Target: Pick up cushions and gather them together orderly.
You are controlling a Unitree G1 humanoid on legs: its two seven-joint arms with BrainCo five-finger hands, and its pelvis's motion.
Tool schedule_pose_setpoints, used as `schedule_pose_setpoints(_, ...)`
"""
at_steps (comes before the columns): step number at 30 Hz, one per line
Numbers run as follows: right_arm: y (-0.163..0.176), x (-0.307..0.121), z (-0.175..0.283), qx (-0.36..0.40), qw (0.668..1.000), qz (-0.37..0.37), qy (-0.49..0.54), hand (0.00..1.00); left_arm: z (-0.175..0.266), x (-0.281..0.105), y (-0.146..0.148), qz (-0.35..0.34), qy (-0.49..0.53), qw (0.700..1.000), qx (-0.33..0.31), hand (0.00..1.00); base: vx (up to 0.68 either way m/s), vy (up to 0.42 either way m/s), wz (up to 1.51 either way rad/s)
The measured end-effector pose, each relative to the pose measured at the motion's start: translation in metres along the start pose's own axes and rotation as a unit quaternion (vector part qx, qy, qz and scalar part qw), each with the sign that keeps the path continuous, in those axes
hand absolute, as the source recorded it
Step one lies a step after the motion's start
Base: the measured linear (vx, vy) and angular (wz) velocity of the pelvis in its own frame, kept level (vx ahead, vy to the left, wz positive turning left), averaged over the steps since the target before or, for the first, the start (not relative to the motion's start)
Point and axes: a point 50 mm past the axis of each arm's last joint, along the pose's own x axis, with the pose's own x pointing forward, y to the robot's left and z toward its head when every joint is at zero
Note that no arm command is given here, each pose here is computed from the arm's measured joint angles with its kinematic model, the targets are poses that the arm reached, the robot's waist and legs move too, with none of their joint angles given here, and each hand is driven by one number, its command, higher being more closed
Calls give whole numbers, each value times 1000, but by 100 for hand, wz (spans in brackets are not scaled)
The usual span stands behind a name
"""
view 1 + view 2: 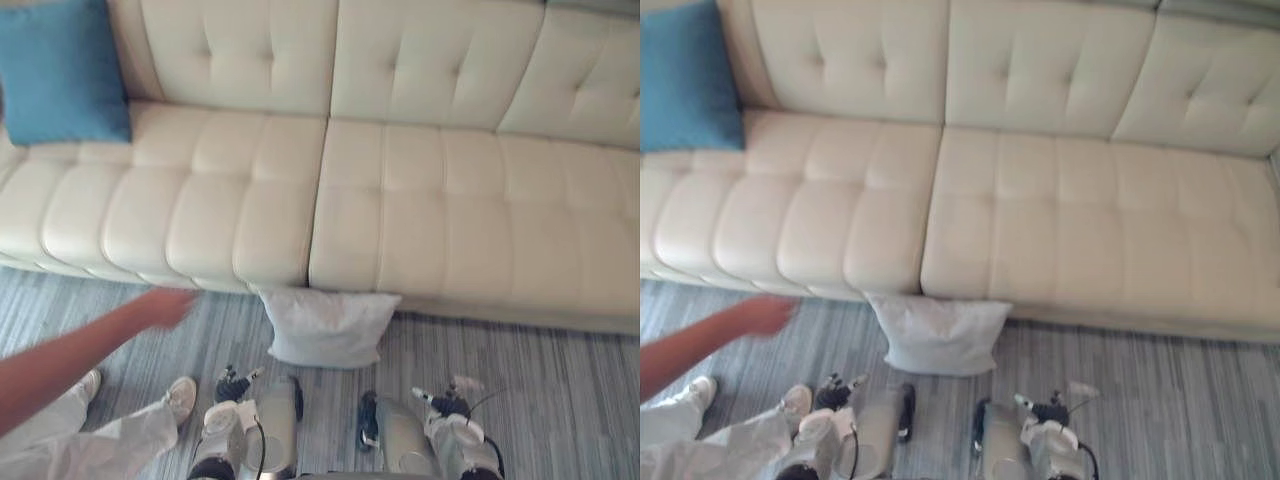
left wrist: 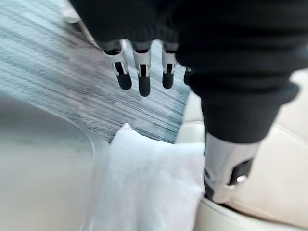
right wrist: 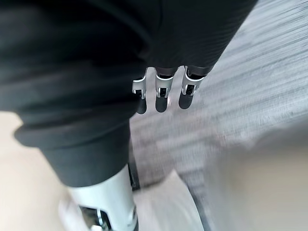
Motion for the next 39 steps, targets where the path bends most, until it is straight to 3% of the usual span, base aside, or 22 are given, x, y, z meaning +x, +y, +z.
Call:
schedule_pose_setpoints(8,40,9,90,82,990,19,-115,0,90,16,-15,21,-120,985,-126,0,-207,-10,-2)
schedule_pose_setpoints(14,80,-5,184,134,961,66,-231,0,165,15,-41,-15,-206,966,-157,0,-96,-41,-2)
schedule_pose_setpoints(18,94,-15,213,150,951,80,-260,0,191,9,-60,-40,-234,959,-153,0,-53,-58,-7)
schedule_pose_setpoints(27,99,-16,207,126,954,81,-260,0,194,1,-84,-76,-252,958,-112,0,-61,-68,6)
schedule_pose_setpoints(34,104,-13,166,86,966,95,-223,0,167,2,-86,-79,-228,967,-84,0,-9,-80,1)
schedule_pose_setpoints(39,85,-5,121,42,979,82,-180,0,131,5,-78,-73,-187,977,-68,0,41,-43,5)
